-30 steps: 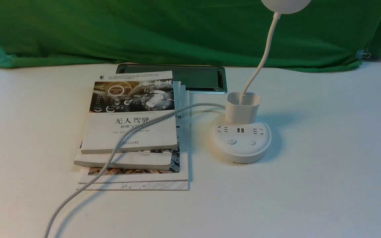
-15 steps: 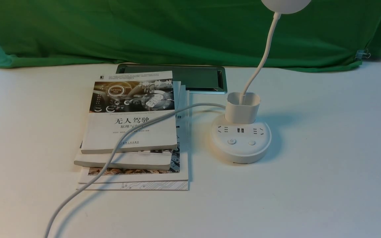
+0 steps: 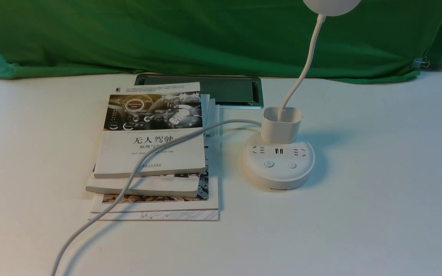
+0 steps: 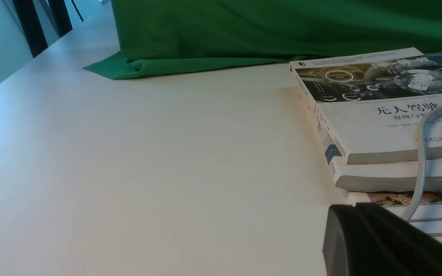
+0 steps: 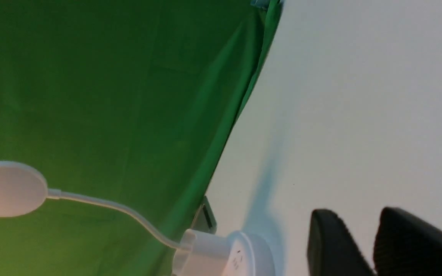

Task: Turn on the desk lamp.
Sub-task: Use the right arm to press the button switch on the lamp holder

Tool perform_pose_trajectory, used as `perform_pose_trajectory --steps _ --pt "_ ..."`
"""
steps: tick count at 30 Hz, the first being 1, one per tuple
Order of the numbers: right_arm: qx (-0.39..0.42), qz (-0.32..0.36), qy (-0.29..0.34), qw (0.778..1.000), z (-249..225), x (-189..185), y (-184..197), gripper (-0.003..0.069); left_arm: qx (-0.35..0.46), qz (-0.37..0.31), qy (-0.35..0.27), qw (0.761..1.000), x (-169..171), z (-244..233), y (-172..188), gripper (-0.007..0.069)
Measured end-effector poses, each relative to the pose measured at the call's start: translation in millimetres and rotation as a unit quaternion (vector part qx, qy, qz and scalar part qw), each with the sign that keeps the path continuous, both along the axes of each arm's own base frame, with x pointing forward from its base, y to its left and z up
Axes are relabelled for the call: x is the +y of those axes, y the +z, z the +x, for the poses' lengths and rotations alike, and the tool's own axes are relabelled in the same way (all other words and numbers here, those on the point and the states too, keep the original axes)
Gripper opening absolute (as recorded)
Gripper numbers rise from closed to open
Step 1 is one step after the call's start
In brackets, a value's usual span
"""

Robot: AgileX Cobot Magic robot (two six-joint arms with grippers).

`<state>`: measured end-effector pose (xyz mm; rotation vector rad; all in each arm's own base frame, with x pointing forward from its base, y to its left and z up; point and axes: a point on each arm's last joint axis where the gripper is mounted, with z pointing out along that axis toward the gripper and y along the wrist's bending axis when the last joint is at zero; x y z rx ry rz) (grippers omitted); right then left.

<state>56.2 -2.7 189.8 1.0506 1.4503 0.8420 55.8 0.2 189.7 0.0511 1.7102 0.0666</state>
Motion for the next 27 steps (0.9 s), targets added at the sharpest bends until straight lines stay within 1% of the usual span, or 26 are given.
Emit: perform_pose_trajectory --steps 3,5,6,7,8,10,11,12,14,15,17,18,19,20,21,22,23,24,25,26,27 --pt "-0.004 -0.012 0.002 1.000 0.1 0.0 0.9 0.0234 0.000 0.000 0.000 1.000 0.0 0.0 0.0 0.0021" --pt "-0.034 -0.046 0.008 0.998 0.8 0.2 6.3 0.0223 0.000 0.000 0.000 1.000 0.0 0.0 0.0 0.0021" --pt "-0.038 -0.047 0.008 0.998 0.8 0.3 7.2 0.0221 0.000 0.000 0.000 1.000 0.0 0.0 0.0 0.0021" --pt "-0.072 -0.091 0.015 0.993 1.0 0.8 13.7 0.0206 0.000 0.000 0.000 1.000 0.0 0.0 0.0 0.0021" --pt "-0.089 -0.121 0.018 0.989 0.9 1.1 17.9 0.0195 0.000 0.000 0.000 1.000 0.0 0.0 0.0 0.0021" --pt "-0.098 -0.182 0.027 0.978 1.4 2.1 29.3 0.0153 0.000 0.000 0.000 1.000 0.0 0.0 0.0 0.0021" --pt "-0.101 -0.235 0.035 0.966 2.2 3.0 44.4 0.0104 0.000 0.000 0.000 1.000 0.0 0.0 0.0 0.0021" --pt "-0.093 -0.282 0.043 0.954 4.7 3.6 53.6 0.0074 0.000 0.000 0.000 1.000 0.0 0.0 0.0 0.0021" --pt "-0.084 -0.349 0.057 0.932 10.1 4.9 75.3 0.0036 0.000 0.000 0.000 1.000 0.0 0.0 0.0 0.0021" --pt "-0.076 -0.398 0.067 0.912 15.1 5.8 89.1 0.0031 0.000 0.000 0.000 1.000 0.0 0.0 0.0 0.0021" --pt "-0.055 -0.497 0.089 0.861 29.6 7.7 119.1 0.0029 0.000 0.000 0.000 1.000 0.0 0.0 0.0 0.0021" --pt "-0.051 -0.522 0.095 0.846 35.4 8.5 132.7 0.0028 0.000 0.000 0.001 1.000 0.1 0.0 0.0 0.0021" --pt "-0.036 -0.542 0.105 0.833 42.6 8.9 138.3 0.0028 0.000 0.000 0.001 1.000 0.1 0.0 0.0 0.0021" --pt "-0.021 -0.566 0.118 0.816 52.7 9.6 154.2 0.0028 0.000 0.000 0.001 1.000 0.1 0.0 0.0 0.0021" --pt "0.004 -0.579 0.137 0.804 62.4 10.3 157.9 0.0028 0.000 0.000 0.001 1.000 0.1 0.0 0.0 0.0021" --pt "0.000 -0.580 0.134 0.804 62.0 10.3 161.5 0.0028 0.000 0.000 0.001 1.000 0.1 0.0 0.0 0.0021" --pt "0.043 -0.593 0.173 0.785 78.9 11.9 166.3 0.0028 0.000 0.000 0.001 1.000 0.1 0.0 0.0 0.0021" --pt "0.044 -0.595 0.175 0.783 80.4 12.4 169.2 0.0028 0.000 0.000 0.001 1.000 0.1 0.0 0.0 0.0021" --pt "0.075 -0.598 0.212 0.769 94.9 15.9 168.1 0.0028 0.000 0.000 0.001 1.000 0.1 0.0 0.0 0.0021" --pt "0.090 -0.600 0.235 0.759 101.1 18.8 166.6 0.0028 0.000 0.000 0.001 1.000 0.1 0.0 0.0 0.0021" --pt "0.104 -0.603 0.269 0.744 110.5 24.9 164.7 0.0028 0.000 0.000 0.001 1.000 0.1 0.0 0.0 0.0021"
